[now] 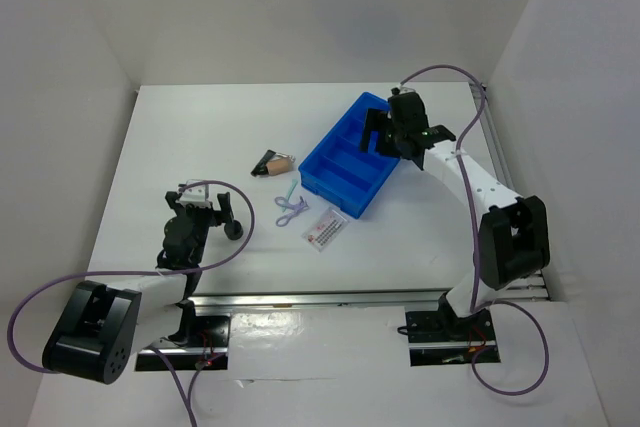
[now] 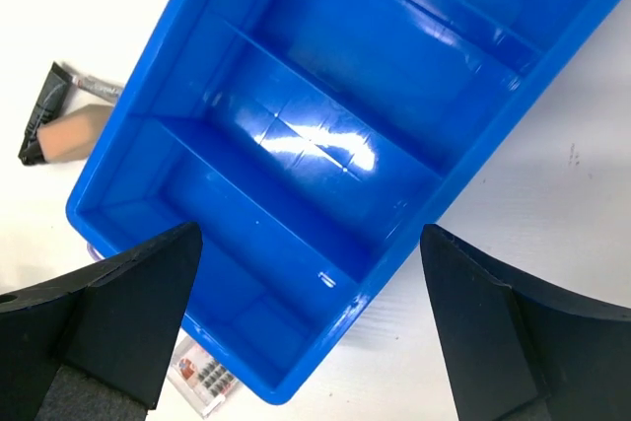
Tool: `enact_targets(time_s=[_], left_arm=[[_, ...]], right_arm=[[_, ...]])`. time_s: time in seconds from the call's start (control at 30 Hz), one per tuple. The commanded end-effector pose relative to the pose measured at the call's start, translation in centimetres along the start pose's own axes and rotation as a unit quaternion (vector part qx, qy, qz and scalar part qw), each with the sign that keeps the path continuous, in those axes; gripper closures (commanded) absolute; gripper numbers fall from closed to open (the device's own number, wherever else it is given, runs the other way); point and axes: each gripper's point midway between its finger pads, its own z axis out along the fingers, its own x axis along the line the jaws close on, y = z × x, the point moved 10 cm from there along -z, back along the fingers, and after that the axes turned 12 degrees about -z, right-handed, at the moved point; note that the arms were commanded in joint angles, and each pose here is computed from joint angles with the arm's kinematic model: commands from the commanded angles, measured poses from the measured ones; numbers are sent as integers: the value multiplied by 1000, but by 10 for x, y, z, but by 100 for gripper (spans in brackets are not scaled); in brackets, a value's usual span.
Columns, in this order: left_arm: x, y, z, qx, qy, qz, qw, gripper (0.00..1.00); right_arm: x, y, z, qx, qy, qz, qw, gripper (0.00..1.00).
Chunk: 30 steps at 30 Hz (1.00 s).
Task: Organize the makeup
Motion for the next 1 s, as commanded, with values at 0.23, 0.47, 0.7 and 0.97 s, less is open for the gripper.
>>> enact_targets(time_s=[0.23, 0.47, 0.7, 0.97], left_arm=[[3, -8, -10, -6, -1, 1, 1000, 0], [3, -8, -10, -6, -1, 1, 1000, 0], [3, -8, -10, -6, -1, 1, 1000, 0], [3, -9, -9, 2, -4, 3, 1000, 0]], right_arm=[[7, 22, -19, -71, 11, -7, 997, 1], [18, 22, -11, -49, 19, -29, 998, 1], [29, 16, -8, -50, 51, -36, 997, 1], [36, 16, -9, -45, 57, -48, 996, 1]])
